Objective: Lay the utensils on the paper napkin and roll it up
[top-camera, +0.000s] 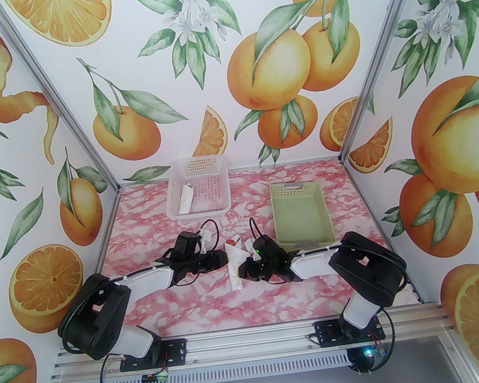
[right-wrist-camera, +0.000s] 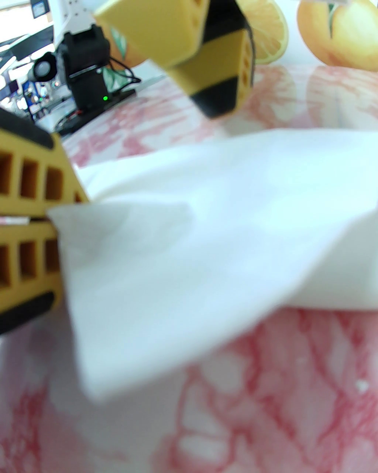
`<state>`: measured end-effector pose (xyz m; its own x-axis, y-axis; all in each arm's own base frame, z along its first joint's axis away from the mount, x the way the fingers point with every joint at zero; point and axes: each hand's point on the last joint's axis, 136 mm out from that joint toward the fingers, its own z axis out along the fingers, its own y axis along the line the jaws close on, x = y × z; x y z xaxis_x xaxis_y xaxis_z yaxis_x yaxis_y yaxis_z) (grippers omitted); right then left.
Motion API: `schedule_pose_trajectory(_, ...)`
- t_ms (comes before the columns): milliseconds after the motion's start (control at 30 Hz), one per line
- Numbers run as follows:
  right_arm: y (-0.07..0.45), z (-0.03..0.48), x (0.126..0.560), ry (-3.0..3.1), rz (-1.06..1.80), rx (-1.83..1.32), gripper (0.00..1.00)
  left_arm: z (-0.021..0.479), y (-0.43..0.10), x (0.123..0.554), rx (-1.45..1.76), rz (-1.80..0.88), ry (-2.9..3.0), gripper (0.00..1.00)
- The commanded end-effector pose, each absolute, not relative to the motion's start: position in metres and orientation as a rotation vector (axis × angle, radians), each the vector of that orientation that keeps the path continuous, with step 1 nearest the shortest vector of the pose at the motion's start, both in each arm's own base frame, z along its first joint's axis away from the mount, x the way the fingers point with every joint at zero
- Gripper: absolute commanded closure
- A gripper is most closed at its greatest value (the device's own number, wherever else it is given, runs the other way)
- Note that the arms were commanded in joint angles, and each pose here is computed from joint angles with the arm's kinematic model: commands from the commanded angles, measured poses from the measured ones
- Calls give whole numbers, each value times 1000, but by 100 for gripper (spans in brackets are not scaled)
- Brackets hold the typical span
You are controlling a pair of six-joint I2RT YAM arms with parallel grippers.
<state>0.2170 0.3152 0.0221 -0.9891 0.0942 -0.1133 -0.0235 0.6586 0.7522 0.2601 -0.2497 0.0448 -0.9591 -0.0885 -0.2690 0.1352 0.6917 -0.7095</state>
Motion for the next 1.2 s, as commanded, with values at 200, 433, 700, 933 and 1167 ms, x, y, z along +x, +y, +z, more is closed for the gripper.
schedule_pose_trajectory(200,302,-2,200,2810,1191,90,98,38,-269,261,74,-1168,2619,47)
schedule_pose_trajectory(433,300,-5,197,2811,1211,105,100,34,-278,257,89,-1185,2630,48)
schedule_pose_trajectory(700,299,-9,196,2806,1244,126,100,33,-286,254,112,-1205,2636,51)
schedule_pose_trajectory(933,297,-11,196,2805,1246,134,100,29,-290,252,119,-1196,2652,53)
schedule_pose_trajectory(1167,296,-13,195,2804,1252,134,100,25,-298,249,144,-1202,2670,55)
